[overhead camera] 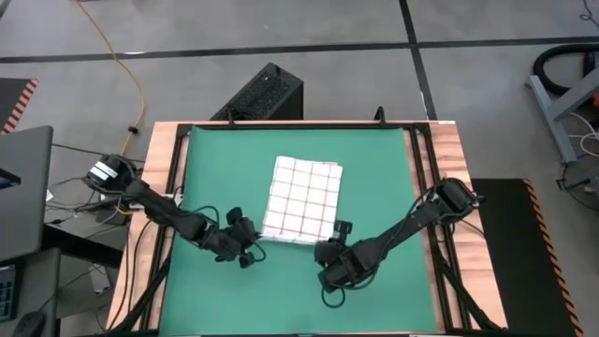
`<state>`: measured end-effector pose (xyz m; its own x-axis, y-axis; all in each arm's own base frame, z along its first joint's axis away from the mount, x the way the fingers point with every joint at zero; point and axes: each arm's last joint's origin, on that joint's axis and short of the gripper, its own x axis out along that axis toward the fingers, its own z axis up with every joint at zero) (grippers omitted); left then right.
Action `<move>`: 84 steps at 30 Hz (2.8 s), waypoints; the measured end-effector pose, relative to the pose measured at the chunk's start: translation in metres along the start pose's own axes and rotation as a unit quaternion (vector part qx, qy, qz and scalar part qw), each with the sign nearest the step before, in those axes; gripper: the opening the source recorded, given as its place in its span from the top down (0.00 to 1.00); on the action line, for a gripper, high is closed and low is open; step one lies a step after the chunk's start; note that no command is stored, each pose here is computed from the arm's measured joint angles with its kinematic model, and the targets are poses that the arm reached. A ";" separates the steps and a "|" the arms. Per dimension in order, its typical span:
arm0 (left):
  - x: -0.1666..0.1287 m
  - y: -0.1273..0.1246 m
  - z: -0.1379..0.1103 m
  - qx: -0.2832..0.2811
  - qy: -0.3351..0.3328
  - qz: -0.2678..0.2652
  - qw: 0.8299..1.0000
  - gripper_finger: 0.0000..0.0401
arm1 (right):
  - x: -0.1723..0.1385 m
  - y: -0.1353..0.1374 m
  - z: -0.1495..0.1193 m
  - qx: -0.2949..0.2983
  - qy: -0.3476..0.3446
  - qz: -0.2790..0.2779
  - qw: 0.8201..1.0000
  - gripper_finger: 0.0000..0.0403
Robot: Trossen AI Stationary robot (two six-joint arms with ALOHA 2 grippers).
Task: Roll towel into tight, uniform cylinder
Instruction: Fold the white towel
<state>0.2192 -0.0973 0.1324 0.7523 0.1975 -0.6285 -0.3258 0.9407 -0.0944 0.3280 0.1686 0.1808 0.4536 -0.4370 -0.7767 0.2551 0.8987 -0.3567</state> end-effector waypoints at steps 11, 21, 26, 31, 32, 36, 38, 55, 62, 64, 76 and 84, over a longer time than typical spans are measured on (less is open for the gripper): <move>0.001 0.002 0.024 0.008 -0.027 0.004 1.000 1.00 | 0.020 -0.020 -0.002 0.014 0.064 -0.003 0.998 0.96; 0.014 0.021 0.033 0.000 -0.005 0.020 1.000 1.00 | 0.030 -0.021 -0.011 0.018 0.072 0.000 0.997 0.96; 0.020 0.028 0.032 0.005 0.010 0.025 1.000 1.00 | 0.034 -0.025 -0.009 0.023 0.074 -0.001 0.997 0.96; 0.030 0.030 0.028 0.013 0.020 0.037 0.999 1.00 | 0.041 -0.026 -0.014 0.031 0.070 0.003 0.997 0.96; 0.033 0.030 0.026 0.015 0.025 0.040 0.999 1.00 | 0.043 -0.026 -0.016 0.034 0.071 0.007 0.997 0.96; 0.045 0.031 0.014 0.025 0.048 0.055 0.997 1.00 | 0.048 -0.026 -0.021 0.040 0.065 0.011 0.997 0.96; 0.051 0.031 0.010 0.026 0.054 0.060 0.996 1.00 | 0.048 -0.026 -0.021 0.040 0.064 0.011 0.997 0.96; 0.021 0.023 0.021 0.042 0.052 0.019 0.998 1.00 | 0.048 -0.023 -0.025 0.033 0.076 0.026 0.996 0.96; 0.015 0.020 0.020 0.116 0.052 0.002 0.992 0.91 | 0.049 -0.022 -0.025 0.027 0.076 0.030 0.996 0.96; 0.015 0.020 0.021 0.122 0.048 0.005 0.991 0.86 | 0.049 -0.022 -0.025 0.025 0.077 0.031 0.996 0.96; 0.003 0.012 0.023 0.119 0.004 0.039 0.992 0.79 | 0.049 -0.022 -0.025 0.021 0.077 0.032 0.996 0.96; -0.006 -0.001 0.028 0.174 -0.079 0.075 0.979 0.99 | 0.049 -0.022 -0.025 0.015 0.077 0.033 0.996 0.95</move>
<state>0.2310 -0.0921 0.1578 0.7993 0.3548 -0.4850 -0.2458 0.9295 0.2749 0.3234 0.1279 0.1373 0.3344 -0.3639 -0.8693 0.2549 0.9230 -0.2883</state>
